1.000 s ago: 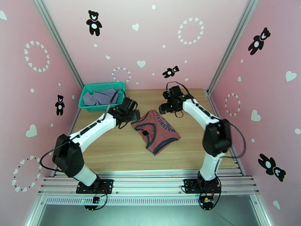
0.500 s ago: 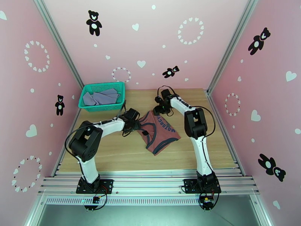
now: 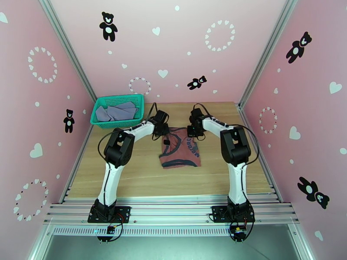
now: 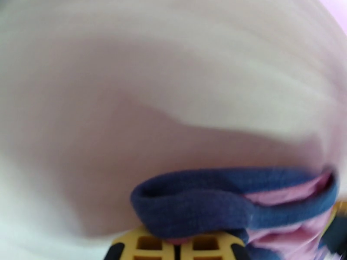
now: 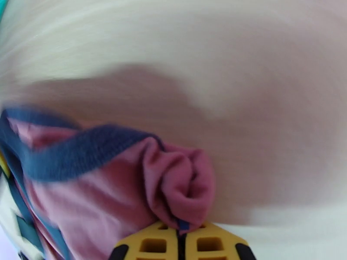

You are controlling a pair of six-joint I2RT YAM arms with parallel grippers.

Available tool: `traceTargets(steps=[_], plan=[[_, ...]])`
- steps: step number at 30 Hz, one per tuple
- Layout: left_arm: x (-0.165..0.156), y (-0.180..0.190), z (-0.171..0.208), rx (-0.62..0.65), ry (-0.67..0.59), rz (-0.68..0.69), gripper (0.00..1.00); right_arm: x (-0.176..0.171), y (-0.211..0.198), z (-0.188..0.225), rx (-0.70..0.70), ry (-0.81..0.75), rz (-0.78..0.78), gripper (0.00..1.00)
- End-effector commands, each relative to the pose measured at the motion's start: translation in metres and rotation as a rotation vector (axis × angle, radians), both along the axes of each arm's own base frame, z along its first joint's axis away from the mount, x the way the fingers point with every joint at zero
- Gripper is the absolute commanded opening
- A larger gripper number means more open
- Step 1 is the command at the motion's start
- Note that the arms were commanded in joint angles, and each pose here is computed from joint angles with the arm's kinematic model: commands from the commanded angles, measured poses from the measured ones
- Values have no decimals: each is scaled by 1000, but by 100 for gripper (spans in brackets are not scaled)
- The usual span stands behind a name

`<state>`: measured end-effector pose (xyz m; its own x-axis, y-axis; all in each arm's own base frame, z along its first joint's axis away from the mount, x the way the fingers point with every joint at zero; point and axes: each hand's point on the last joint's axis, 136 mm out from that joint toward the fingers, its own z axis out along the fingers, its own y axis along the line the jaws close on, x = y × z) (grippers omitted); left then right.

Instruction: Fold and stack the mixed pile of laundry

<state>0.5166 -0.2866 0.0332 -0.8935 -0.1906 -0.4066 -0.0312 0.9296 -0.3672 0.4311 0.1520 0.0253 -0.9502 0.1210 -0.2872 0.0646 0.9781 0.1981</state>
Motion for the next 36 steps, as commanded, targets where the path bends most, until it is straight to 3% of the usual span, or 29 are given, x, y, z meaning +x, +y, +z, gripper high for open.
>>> traceTargets(steps=[1, 3, 4, 6, 8, 11, 16, 19, 21, 25, 29, 32, 36], plan=[[20, -14, 9, 1, -15, -114, 7, -27, -41, 5, -36, -52, -347, 0], [34, -23, 18, -4, -39, -137, 14, -51, -54, -6, -2, -67, -504, 0], [39, -27, 24, -11, -52, -149, 22, -62, -59, -12, 20, -70, -568, 0], [44, -30, 31, -17, -67, -164, 38, -74, -65, -19, 34, -87, -635, 9], [46, -32, 43, -14, -89, -178, 60, -76, -69, -17, 12, -97, -623, 23], [45, -23, 71, 23, -136, -178, 72, -68, -71, 0, -53, -110, -538, 33], [22, 5, 153, 70, -234, -132, 73, -54, -81, 50, -182, -202, -369, 57], [-16, 27, 191, 83, -235, -72, 73, -42, -76, 78, -227, -244, -212, 73], [-51, 37, 198, 73, -200, -46, 73, -31, -66, 89, -236, -242, -72, 81], [-123, 50, 177, 24, -95, 18, 73, -6, -37, 88, -221, -174, 209, 85], [-182, 52, 120, -112, 36, 91, 75, 13, -10, 74, -130, -146, 388, 86], [-210, 53, 84, -176, 97, 152, 78, 23, -1, 65, -101, -135, 442, 86], [-223, 55, 64, -192, 131, 220, 81, 27, 9, 54, -64, -127, 490, 87]])
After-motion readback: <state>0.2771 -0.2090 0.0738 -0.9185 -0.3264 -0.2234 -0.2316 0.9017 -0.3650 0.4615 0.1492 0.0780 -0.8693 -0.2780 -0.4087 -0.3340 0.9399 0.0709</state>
